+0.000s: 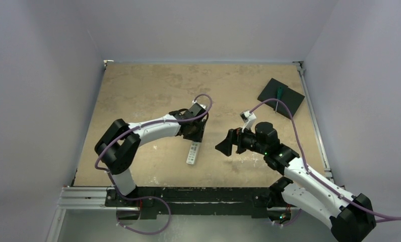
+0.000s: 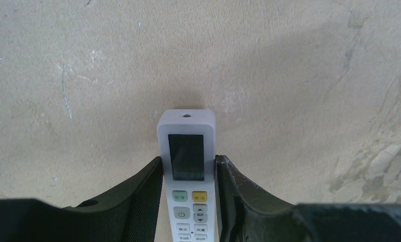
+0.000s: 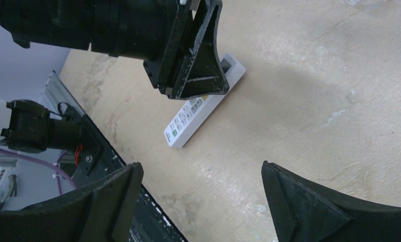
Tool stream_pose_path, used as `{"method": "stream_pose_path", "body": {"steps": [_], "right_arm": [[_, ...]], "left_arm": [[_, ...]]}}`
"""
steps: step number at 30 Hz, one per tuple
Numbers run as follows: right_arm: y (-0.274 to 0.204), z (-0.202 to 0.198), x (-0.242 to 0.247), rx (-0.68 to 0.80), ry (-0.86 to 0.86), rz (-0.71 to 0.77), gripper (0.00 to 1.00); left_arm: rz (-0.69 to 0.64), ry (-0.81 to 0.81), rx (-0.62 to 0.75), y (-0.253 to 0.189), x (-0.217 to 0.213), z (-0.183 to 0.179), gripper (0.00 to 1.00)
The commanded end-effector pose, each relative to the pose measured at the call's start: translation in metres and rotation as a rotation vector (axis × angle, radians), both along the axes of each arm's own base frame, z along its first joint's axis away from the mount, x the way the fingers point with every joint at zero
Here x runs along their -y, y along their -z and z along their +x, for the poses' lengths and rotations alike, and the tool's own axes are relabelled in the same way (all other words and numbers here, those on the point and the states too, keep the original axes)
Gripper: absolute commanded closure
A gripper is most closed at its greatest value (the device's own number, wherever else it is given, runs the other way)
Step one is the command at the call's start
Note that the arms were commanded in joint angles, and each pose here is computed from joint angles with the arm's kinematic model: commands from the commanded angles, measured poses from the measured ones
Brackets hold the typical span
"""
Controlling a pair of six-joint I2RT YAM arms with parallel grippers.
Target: Load the batteries into the remote control
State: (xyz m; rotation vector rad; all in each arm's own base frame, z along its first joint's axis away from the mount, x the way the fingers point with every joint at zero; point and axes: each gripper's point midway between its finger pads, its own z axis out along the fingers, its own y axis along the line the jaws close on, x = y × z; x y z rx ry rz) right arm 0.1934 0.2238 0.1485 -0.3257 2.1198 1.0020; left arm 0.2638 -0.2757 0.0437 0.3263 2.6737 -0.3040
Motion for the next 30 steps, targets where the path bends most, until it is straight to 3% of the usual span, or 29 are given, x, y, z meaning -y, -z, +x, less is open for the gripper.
{"method": "stream_pose_path", "body": {"steps": [1,4,18,30], "right_arm": [[-0.002,0.011,0.003,0.024,0.057,0.007,0.01],[-0.001,0.013,0.005,0.021,0.076,0.003,0.01],[-0.006,0.019,0.015,0.012,0.140,-0.038,0.01],[-0.027,0.023,0.021,0.037,0.174,-0.050,0.01]], "left_arm": [[-0.022,-0.004,0.037,-0.005,0.015,0.014,1.00],[0.000,-0.014,0.031,0.000,0.013,0.015,0.99],[0.020,-0.013,0.040,-0.006,0.014,0.014,0.66],[-0.005,-0.014,0.078,-0.026,0.010,0.012,0.47]]}}
